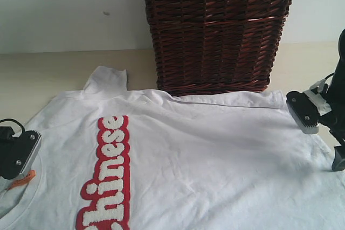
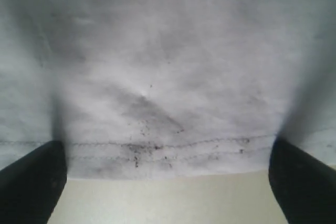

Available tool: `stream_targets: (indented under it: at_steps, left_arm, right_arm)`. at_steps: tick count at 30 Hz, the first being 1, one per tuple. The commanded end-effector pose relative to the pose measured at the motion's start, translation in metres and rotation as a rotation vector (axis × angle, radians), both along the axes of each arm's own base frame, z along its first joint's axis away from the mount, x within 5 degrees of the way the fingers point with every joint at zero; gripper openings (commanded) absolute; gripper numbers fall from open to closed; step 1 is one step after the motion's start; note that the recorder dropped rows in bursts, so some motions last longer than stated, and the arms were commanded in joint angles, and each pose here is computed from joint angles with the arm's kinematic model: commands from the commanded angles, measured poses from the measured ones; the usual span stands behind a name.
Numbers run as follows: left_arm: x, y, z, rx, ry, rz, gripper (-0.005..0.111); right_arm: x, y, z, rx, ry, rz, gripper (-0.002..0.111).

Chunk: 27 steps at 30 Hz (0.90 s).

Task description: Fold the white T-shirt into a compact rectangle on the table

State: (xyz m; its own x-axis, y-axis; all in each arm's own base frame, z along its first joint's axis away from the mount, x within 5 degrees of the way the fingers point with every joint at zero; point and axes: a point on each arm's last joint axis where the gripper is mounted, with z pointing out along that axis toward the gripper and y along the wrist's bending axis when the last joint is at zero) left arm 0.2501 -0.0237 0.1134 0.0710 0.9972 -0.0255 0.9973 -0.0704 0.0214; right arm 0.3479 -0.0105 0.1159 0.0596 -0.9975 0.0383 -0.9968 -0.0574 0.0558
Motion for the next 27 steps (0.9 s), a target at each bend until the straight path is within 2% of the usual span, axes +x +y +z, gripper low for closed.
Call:
stream_targets:
  at_steps: [1,10,19,24,27]
  left_arm:
    - [-0.003,0.002,-0.011,0.007,0.019,-0.001,0.105]
    - [-0.003,0.002,-0.011,0.007,0.019,-0.001,0.105]
    - [-0.003,0.002,-0.011,0.007,0.019,-0.001,0.105]
    - [-0.003,0.002,-0.011,0.007,0.019,-0.001,0.105]
    - [-0.003,0.002,-0.011,0.007,0.019,-0.001,0.105]
  right_arm:
    - [0.003,0.008,0.004,-0.003,-0.026,0.039,0.105]
    - [0.003,0.018,0.008,-0.012,-0.037,0.07,0.105]
    - [-0.002,0.015,0.006,-0.05,0.02,0.038,0.105]
    - [-0.006,0.002,-0.008,-0.048,0.097,-0.036,0.105]
    - [-0.003,0.001,-0.008,-0.048,0.066,-0.05,0.105]
